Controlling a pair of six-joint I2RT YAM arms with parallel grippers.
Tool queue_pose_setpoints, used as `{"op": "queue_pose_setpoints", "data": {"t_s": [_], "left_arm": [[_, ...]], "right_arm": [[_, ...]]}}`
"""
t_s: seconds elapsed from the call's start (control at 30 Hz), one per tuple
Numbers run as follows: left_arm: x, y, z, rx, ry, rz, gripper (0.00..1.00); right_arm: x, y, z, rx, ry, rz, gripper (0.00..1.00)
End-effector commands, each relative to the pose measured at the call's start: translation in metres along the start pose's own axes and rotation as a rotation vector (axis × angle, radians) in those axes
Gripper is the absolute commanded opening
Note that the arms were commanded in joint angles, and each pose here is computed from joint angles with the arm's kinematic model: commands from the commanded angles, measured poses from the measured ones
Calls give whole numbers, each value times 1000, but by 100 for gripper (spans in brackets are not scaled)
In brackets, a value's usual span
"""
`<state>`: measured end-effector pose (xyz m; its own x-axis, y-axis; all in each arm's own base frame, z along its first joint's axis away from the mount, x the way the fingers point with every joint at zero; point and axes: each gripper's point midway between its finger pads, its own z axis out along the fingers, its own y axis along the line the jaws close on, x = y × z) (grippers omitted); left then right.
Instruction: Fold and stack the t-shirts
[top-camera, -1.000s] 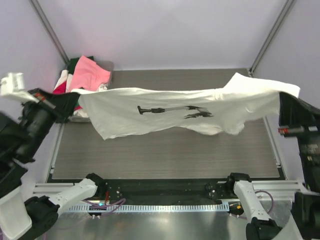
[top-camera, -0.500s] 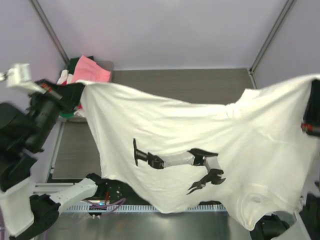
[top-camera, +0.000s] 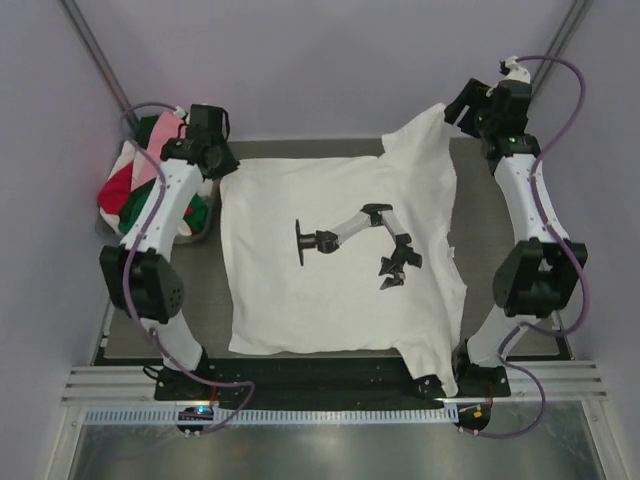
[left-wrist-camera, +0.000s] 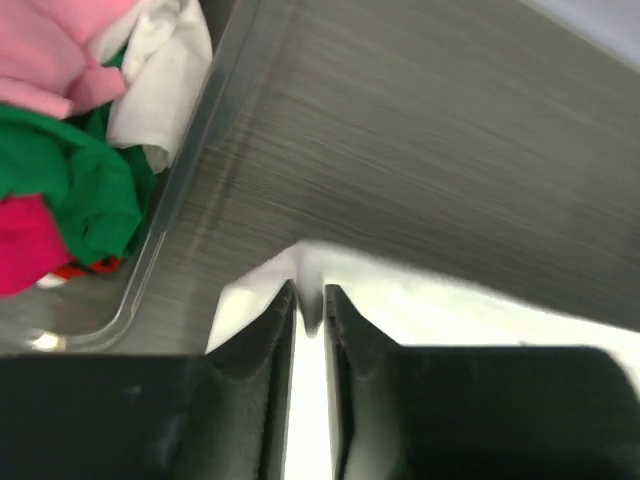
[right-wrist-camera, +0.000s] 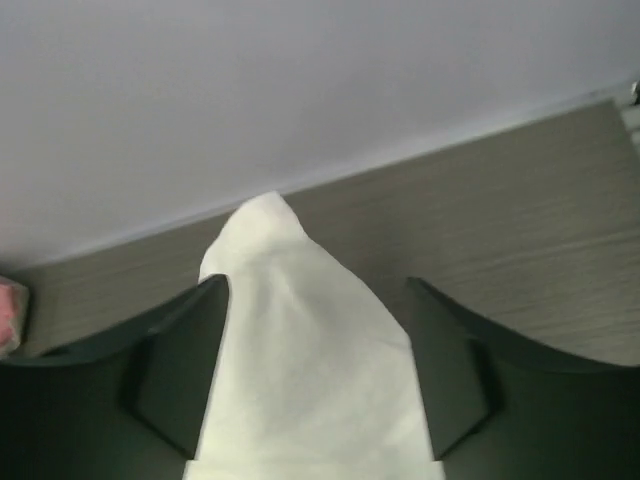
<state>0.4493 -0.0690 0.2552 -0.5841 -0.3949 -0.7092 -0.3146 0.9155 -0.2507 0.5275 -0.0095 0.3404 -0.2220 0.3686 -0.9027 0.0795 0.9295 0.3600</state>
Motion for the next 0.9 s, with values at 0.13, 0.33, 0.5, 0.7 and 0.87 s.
{"op": "queue_pose_setpoints", "data": {"t_s": [0.13,0.33,0.5,0.7,0.87], "left_arm": [[33,-11,97,-28,232,42,66],[56,-12,71,1,216,36,69],[109,7,49,1,275,15,68],[181,38,64,-55,387,-9,66],[201,50,85,-122,433,-2,65]], "right_arm": [[9,-16,42,124,22,14,87],[69,-23,9,137,137,40,88],[149,-24,-18,109,329,125,88],[238,-38,-29,195,591,109,87],[293,-63,-18,314,777,92,85]]}}
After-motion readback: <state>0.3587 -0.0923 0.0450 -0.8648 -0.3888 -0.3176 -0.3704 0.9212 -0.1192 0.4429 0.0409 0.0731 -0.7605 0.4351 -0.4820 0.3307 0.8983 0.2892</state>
